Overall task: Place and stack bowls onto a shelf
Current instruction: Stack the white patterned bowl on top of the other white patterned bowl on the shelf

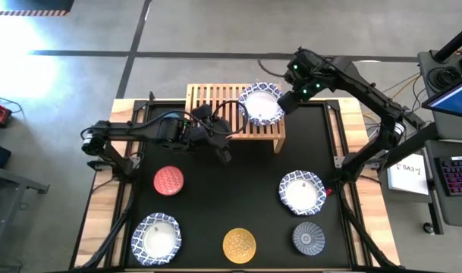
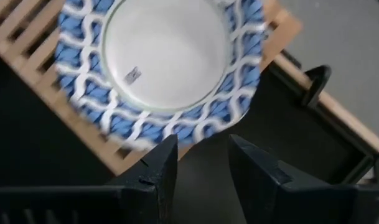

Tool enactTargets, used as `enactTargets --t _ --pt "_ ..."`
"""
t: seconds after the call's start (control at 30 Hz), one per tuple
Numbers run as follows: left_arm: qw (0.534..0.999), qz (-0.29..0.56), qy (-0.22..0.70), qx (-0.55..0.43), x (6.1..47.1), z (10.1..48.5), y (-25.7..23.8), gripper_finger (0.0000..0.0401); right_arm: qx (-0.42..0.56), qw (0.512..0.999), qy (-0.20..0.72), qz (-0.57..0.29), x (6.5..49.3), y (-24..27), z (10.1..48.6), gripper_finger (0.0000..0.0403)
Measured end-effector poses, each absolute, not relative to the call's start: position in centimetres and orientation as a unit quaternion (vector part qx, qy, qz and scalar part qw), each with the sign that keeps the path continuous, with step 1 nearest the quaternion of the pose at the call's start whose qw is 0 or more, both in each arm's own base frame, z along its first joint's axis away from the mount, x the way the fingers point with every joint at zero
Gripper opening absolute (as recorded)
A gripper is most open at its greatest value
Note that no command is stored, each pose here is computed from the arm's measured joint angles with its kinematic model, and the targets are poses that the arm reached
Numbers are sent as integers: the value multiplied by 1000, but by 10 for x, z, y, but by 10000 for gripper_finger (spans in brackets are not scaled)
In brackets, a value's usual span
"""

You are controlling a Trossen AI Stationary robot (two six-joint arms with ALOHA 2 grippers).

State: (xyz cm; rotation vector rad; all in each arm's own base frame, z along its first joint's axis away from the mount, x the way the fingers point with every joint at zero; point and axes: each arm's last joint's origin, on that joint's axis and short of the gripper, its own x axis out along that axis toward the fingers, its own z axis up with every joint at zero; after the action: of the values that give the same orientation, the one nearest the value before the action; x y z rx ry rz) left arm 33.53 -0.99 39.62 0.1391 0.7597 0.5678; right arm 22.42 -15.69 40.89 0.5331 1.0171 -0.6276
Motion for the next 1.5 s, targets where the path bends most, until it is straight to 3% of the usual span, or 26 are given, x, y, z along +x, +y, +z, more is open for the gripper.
enactTargets --t 0.57,1.07,1.5 --pt "876 264 396 76 331 391 -11 196 235 752 559 -260 247 -46 390 144" --pt "850 229 462 109 315 385 -27 196 315 694 584 -281 242 49 319 202" --pt "869 207 440 87 281 408 -42 196 347 674 590 -277 251 104 261 203"
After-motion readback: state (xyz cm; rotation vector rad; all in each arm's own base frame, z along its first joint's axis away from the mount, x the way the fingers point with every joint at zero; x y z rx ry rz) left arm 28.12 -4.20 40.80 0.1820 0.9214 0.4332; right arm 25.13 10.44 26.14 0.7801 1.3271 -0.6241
